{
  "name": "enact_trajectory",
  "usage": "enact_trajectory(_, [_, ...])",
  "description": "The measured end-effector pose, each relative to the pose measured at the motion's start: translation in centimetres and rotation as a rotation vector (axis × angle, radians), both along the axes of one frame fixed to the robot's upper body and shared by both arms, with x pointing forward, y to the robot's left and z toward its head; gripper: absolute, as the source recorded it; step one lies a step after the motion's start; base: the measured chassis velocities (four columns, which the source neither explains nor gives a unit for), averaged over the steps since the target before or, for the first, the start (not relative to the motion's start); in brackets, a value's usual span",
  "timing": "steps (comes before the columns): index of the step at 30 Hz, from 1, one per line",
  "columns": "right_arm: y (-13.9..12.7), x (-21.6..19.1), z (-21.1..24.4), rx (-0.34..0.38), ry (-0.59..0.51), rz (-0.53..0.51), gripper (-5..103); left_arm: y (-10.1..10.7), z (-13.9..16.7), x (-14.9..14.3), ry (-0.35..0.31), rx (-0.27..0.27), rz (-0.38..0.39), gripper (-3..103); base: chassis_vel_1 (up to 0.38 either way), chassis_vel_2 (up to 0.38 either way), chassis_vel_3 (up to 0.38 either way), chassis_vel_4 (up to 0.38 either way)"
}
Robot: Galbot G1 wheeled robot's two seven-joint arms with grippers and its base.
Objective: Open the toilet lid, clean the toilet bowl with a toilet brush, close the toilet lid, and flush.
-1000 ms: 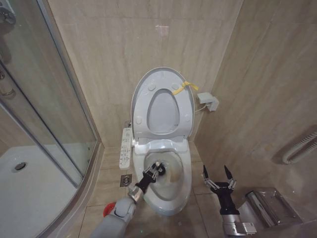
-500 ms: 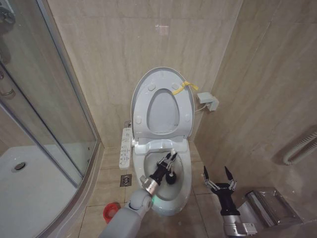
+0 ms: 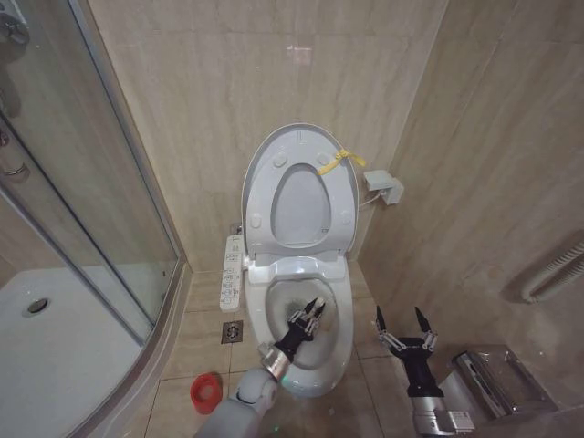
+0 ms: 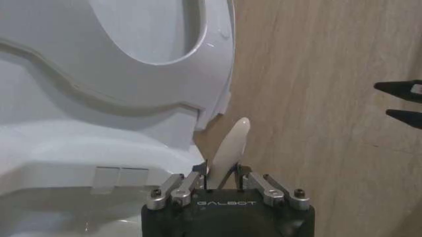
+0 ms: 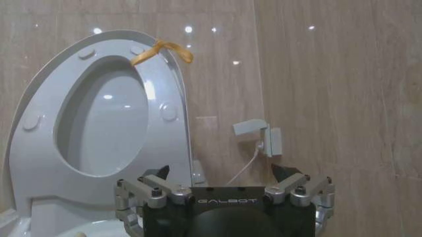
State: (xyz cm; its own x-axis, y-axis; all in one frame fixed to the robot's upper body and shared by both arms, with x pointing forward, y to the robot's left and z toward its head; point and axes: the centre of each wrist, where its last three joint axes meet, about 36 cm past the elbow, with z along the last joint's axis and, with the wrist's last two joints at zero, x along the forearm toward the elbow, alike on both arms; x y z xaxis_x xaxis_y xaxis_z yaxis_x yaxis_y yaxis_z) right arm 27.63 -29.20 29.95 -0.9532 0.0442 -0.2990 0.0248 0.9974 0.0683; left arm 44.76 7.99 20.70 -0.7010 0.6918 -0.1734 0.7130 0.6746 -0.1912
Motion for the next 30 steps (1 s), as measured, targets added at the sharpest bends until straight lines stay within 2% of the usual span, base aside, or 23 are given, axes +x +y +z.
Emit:
enact_trajectory(3, [0.1,0.0,0.0,0.0,0.0,0.002,100,-0.2,0.8,0.3,-0.014,-0.025,0.001,26,0.0,0.0,0.0,0.0])
enact_trajectory(5, [0.2,-0.1,0.0,0.002,0.001,0.004,100,-1.6,2.4,0.8,-0.041,-0.086,-0.007,26,0.0,0.0,0.0,0.0])
enact_trajectory(6, [0.2,-0.2,0.0,0.002,0.001,0.005,100,-2.3,3.0,1.0,-0.052,-0.108,-0.011,26,0.0,0.0,0.0,0.0])
enact_trajectory(7, [0.2,-0.2,0.0,0.002,0.001,0.005,100,-2.3,3.0,1.0,-0.052,-0.108,-0.011,26,0.0,0.0,0.0,0.0])
enact_trajectory(10, [0.2,-0.5,0.1,-0.002,0.002,0.007,100,-4.9,5.6,2.6,-0.1,-0.184,-0.018,26,0.0,0.0,0.0,0.0])
enact_trajectory(12, [0.1,-0.6,0.1,-0.004,0.002,0.007,100,-5.5,6.2,3.2,-0.11,-0.201,-0.014,26,0.0,0.0,0.0,0.0])
enact_trajectory(13, [0.0,-0.7,0.2,-0.006,0.003,0.006,100,-6.1,6.7,3.7,-0.118,-0.217,-0.013,22,0.0,0.0,0.0,0.0])
enact_trajectory(14, [0.0,-0.8,0.2,-0.007,0.003,0.006,100,-6.5,6.9,4.0,-0.122,-0.225,-0.016,22,0.0,0.0,0.0,0.0])
enact_trajectory(17, [-0.2,-0.9,0.2,-0.01,0.003,0.005,100,-6.8,6.6,4.2,-0.12,-0.222,-0.021,22,0.0,0.0,0.0,0.0])
enact_trajectory(21, [-0.3,-1.1,0.2,-0.014,0.004,0.003,100,-6.3,4.6,3.8,-0.105,-0.182,-0.032,20,0.0,0.0,0.0,0.0])
enact_trajectory(23, [-0.4,-1.1,0.2,-0.016,0.003,0.003,100,-5.2,2.8,2.6,-0.096,-0.139,-0.05,20,0.0,0.0,0.0,0.0])
enact_trajectory(26, [-0.4,-0.9,0.2,-0.016,0.001,0.004,100,-4.3,2.4,1.6,-0.096,-0.126,-0.058,20,0.0,0.0,0.0,0.0])
enact_trajectory(30, [-0.1,-0.7,0.2,-0.011,-0.002,0.009,100,-1.5,2.2,-0.6,-0.099,-0.092,-0.059,20,0.0,0.0,0.0,0.0])
